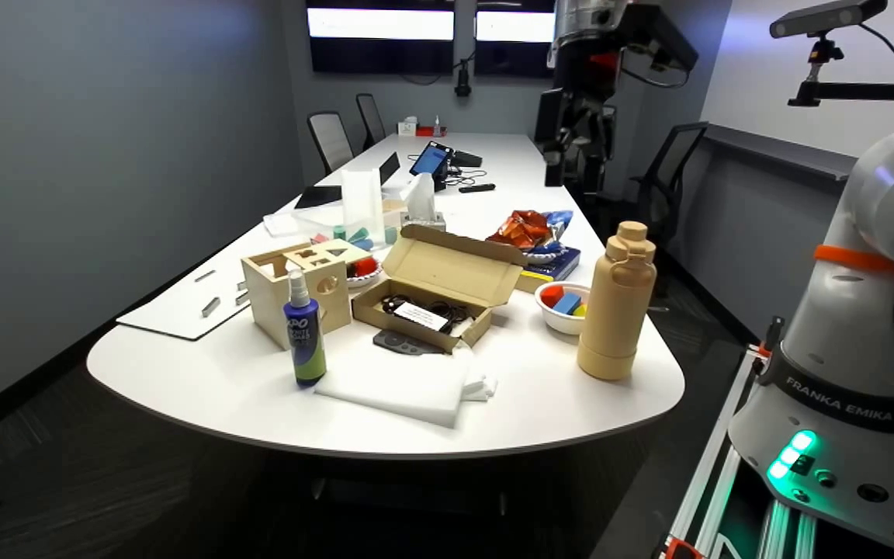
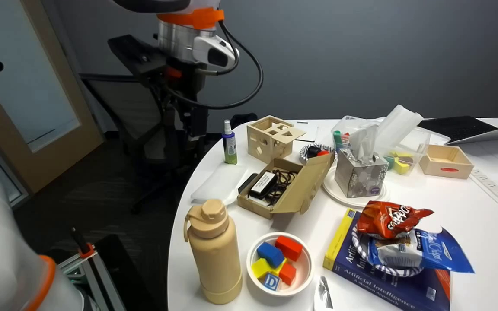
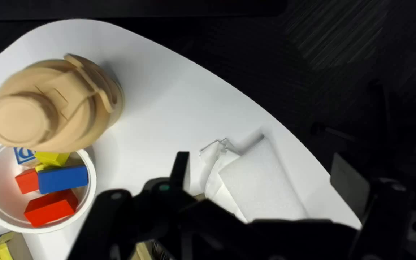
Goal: Take the power pack out of the cardboard box
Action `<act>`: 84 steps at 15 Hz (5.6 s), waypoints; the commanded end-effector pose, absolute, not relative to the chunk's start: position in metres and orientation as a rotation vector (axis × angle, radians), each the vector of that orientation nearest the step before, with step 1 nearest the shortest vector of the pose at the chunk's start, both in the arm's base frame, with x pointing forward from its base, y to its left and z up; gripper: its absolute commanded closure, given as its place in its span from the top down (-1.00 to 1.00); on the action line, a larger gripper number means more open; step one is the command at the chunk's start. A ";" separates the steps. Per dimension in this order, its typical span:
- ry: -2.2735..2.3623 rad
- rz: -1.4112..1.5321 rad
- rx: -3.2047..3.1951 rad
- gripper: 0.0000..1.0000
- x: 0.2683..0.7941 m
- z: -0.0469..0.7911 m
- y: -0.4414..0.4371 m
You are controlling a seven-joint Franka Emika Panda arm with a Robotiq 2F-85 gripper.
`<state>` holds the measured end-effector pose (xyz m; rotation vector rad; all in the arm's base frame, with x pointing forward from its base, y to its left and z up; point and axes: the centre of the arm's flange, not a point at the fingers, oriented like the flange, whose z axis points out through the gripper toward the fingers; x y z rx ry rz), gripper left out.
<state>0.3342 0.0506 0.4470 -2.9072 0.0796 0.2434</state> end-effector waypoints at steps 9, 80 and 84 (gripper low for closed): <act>0.370 0.214 -2.927 1.00 0.506 0.329 0.113; 0.093 -0.159 -3.280 1.00 0.567 0.129 0.097; 0.133 -0.136 -3.270 0.50 0.566 0.124 0.093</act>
